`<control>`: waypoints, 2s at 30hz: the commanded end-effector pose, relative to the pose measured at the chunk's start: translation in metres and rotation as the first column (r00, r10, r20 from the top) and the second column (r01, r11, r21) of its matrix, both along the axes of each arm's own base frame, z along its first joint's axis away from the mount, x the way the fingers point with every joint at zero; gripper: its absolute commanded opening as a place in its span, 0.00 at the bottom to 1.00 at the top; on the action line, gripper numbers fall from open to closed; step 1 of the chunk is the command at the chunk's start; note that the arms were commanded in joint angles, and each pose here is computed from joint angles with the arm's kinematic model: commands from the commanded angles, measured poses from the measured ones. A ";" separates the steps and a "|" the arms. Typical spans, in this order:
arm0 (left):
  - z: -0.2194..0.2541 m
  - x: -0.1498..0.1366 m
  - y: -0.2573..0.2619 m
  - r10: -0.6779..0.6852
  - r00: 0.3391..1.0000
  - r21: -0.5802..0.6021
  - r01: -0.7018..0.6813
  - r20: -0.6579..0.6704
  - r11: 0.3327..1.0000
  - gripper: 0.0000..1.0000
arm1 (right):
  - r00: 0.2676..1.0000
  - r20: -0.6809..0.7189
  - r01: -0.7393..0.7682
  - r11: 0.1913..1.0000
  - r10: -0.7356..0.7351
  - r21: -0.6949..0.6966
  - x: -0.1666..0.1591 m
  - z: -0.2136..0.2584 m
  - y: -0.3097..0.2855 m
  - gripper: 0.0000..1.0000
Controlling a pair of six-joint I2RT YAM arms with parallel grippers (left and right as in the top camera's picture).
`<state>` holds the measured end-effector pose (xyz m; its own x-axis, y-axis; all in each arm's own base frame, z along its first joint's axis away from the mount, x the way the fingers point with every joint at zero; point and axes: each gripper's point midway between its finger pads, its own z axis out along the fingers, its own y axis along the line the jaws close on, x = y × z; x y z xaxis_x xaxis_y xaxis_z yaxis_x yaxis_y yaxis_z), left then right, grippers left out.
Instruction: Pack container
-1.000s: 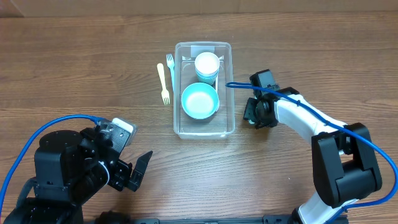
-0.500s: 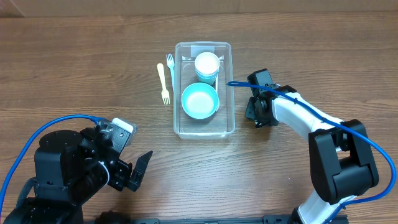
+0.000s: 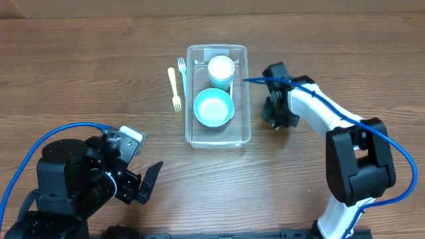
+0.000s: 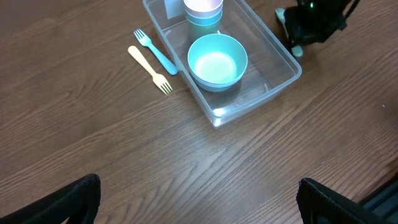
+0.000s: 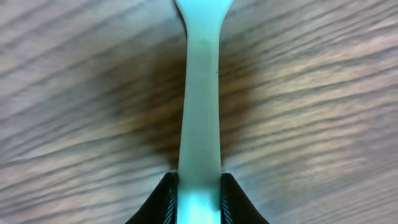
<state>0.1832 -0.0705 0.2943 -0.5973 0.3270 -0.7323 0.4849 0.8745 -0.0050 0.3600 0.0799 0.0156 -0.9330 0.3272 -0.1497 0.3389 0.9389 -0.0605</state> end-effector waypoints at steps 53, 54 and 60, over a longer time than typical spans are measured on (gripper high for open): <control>0.001 0.000 -0.002 -0.018 1.000 -0.006 0.018 0.006 1.000 1.00 | 0.844 0.360 -0.457 0.884 0.397 0.096 -0.034 0.211 0.100 0.60; 0.001 0.000 -0.002 -0.018 1.000 -0.006 0.018 0.006 1.000 1.00 | 0.822 0.356 -0.511 0.852 0.445 0.116 -0.052 0.221 0.100 0.60; 0.001 0.001 -0.002 -0.018 1.000 -0.006 0.018 0.006 1.000 1.00 | 0.817 0.322 -0.539 0.833 0.479 0.127 -0.106 0.240 0.074 0.66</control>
<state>0.1832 -0.0705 0.2943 -0.5973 0.3270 -0.7323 0.4849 0.8745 -0.0050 0.2646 0.1577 0.2439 -0.9243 -0.1131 -0.3645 -0.1831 0.9694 0.1637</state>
